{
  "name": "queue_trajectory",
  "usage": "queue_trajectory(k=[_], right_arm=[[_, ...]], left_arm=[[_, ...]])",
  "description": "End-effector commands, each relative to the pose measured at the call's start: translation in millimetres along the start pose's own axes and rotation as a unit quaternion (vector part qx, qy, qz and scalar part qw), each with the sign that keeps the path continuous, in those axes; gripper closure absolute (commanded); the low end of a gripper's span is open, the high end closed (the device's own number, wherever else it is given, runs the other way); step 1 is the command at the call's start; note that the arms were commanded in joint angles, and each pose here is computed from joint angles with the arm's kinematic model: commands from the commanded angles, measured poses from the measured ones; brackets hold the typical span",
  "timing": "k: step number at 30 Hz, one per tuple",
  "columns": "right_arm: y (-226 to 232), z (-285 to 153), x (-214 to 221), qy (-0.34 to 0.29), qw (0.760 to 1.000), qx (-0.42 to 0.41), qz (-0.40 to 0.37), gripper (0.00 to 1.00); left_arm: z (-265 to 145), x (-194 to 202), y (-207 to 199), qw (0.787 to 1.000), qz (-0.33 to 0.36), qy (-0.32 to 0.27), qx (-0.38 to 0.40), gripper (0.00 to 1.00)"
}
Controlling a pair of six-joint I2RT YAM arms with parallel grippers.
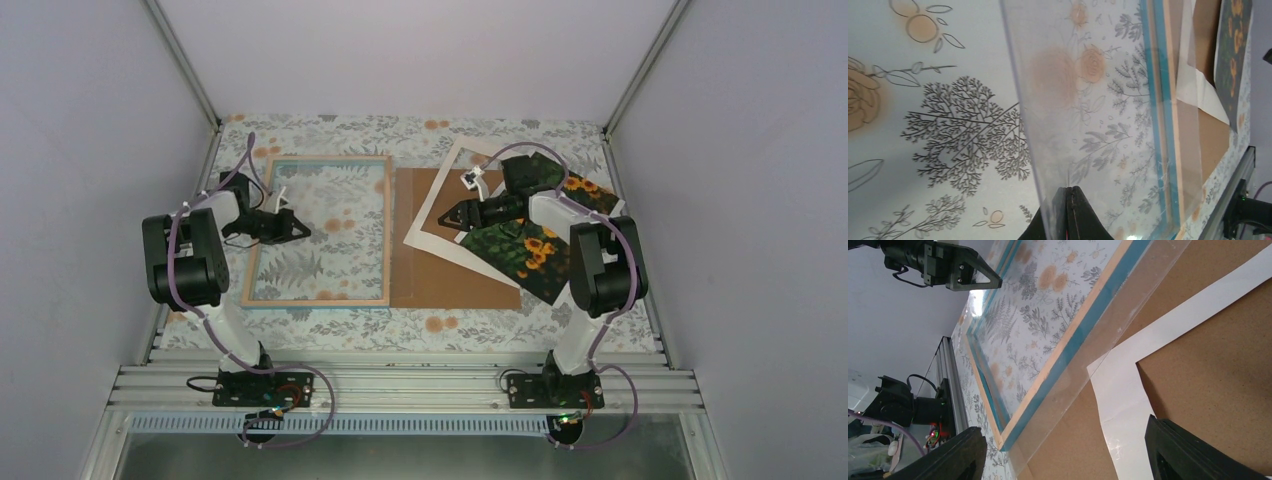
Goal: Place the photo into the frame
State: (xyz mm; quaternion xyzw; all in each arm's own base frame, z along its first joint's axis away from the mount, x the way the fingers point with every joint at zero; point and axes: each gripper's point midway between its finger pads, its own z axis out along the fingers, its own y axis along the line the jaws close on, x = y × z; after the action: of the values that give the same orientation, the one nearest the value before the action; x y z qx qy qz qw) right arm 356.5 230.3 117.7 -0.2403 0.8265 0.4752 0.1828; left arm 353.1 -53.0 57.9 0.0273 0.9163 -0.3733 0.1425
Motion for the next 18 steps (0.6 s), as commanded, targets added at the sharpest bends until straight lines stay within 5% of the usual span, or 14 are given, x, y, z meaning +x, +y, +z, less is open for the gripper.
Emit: queue_trajectory(k=[1, 18], right_arm=[[16.9, -5.0, -7.4, -0.015, 0.999, -0.009, -0.029, 0.21], [16.9, -5.8, -7.2, -0.015, 0.999, -0.003, -0.036, 0.21]], left_arm=[[-5.8, -11.4, 17.3, 0.999, 0.020, -0.007, -0.042, 0.98], [-19.4, -13.9, 31.7, 0.995, 0.038, -0.005, -0.090, 0.98]])
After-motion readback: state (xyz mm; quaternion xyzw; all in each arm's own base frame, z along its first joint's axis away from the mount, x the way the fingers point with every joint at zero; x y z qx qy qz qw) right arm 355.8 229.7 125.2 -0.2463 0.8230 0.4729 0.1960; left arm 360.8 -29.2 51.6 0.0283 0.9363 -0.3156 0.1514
